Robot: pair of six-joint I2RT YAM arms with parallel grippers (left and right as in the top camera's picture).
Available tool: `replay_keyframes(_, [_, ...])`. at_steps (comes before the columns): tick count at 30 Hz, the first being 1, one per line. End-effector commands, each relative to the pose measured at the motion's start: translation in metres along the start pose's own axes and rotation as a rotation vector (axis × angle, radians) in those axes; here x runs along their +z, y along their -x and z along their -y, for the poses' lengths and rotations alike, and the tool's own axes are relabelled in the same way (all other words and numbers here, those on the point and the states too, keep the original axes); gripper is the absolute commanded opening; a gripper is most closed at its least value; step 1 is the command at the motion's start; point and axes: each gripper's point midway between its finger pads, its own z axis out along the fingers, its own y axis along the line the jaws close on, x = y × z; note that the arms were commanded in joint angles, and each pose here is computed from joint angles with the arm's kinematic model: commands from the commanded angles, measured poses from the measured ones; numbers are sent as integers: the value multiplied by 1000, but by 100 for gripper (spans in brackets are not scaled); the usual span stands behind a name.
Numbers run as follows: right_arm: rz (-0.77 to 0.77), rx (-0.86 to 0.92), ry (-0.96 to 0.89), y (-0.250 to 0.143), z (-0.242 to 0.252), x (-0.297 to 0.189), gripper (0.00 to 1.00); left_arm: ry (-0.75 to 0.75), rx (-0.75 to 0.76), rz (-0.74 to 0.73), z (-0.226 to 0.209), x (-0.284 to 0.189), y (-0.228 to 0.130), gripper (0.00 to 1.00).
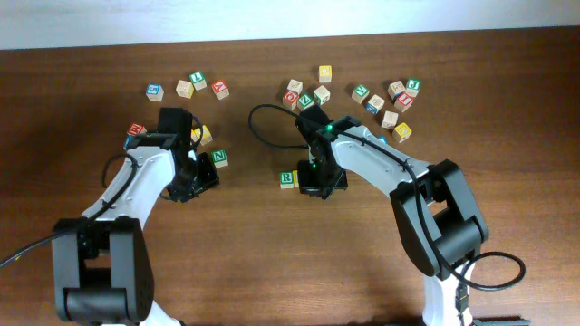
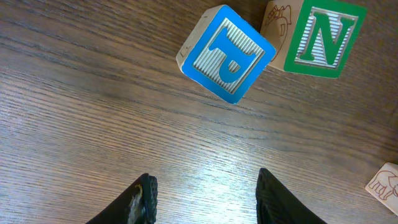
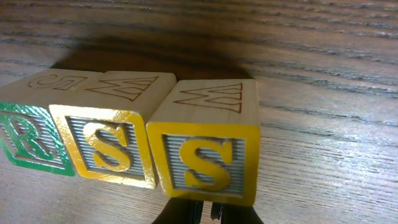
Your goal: Spell out RSS
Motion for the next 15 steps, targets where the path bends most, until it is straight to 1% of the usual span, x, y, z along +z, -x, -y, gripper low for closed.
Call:
replay_keyframes(1, [13, 1, -15, -1, 1, -1, 4, -9, 4, 35, 3, -9, 7, 44])
replay_keyframes(15, [-1, 2, 4, -3, -3, -4, 4, -13, 4, 41, 4, -9, 9, 45])
